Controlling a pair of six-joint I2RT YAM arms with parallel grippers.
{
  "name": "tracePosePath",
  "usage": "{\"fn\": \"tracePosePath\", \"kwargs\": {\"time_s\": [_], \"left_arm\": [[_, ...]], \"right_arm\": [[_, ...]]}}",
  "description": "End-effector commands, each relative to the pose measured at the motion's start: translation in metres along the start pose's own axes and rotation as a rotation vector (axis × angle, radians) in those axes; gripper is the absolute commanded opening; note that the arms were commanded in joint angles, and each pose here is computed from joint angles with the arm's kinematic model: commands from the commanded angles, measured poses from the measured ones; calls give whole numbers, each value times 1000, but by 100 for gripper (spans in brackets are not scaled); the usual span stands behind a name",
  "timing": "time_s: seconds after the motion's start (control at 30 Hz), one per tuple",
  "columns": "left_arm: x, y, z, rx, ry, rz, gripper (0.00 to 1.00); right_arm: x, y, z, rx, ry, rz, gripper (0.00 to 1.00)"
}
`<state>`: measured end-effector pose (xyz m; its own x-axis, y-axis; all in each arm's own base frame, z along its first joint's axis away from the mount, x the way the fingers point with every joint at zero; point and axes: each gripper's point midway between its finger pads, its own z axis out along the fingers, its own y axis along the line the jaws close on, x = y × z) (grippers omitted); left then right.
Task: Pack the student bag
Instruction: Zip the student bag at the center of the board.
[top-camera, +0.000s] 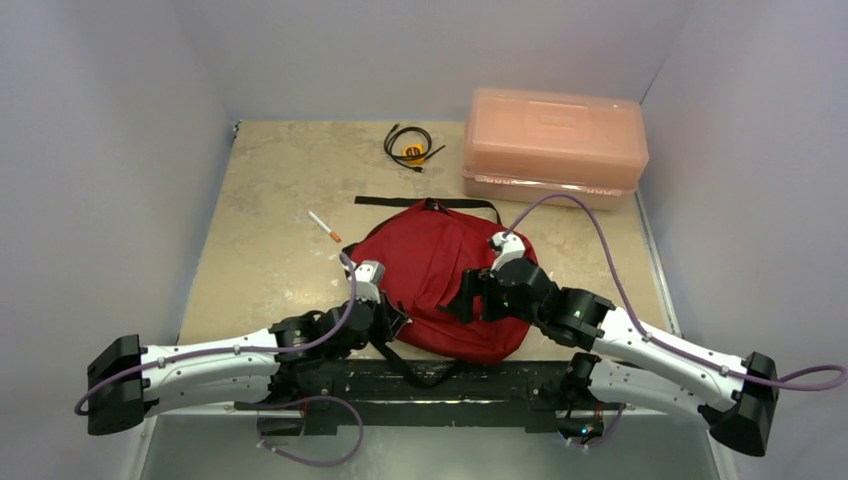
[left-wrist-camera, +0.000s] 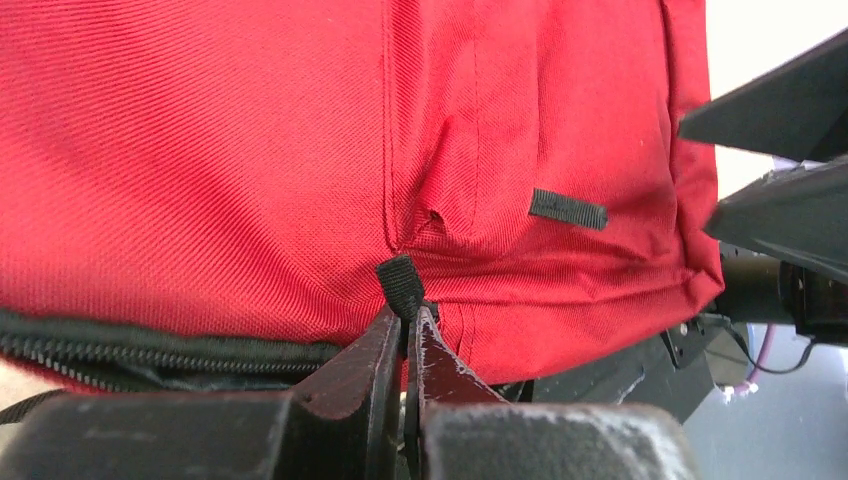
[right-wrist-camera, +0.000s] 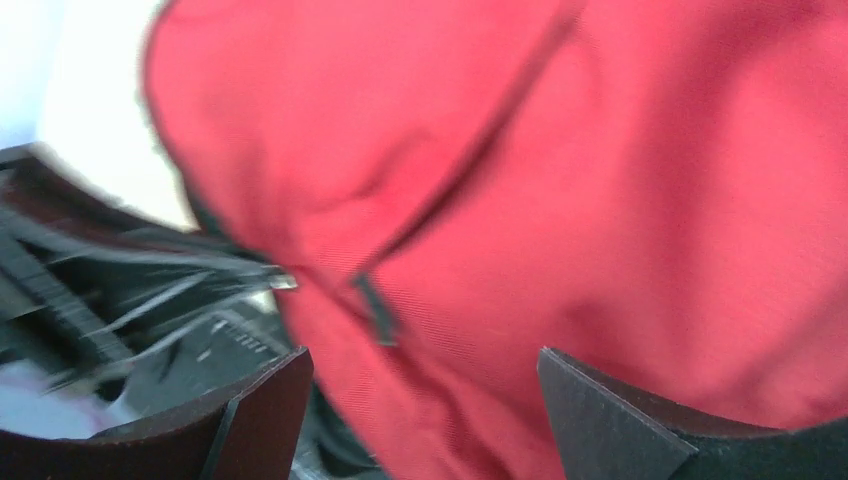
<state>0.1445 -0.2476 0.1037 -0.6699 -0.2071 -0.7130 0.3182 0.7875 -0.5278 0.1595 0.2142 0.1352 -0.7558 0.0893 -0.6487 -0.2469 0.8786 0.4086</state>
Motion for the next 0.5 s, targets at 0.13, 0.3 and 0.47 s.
{"fn": "tracePosePath", "kwargs": {"time_s": [0.13,0.3,0.47], "left_arm": [[-24,-52,-2,133,-6,-71,0],[-26,-48,-8,83,19,-96,0],[-28,-54,-11,110,19,-129,0]], "right_arm": [[5,106,-10,-437,-107,-616,86],[19,95,14,-325,-130,-841,86],[20,76,37,-190,-141,-885,81]]}}
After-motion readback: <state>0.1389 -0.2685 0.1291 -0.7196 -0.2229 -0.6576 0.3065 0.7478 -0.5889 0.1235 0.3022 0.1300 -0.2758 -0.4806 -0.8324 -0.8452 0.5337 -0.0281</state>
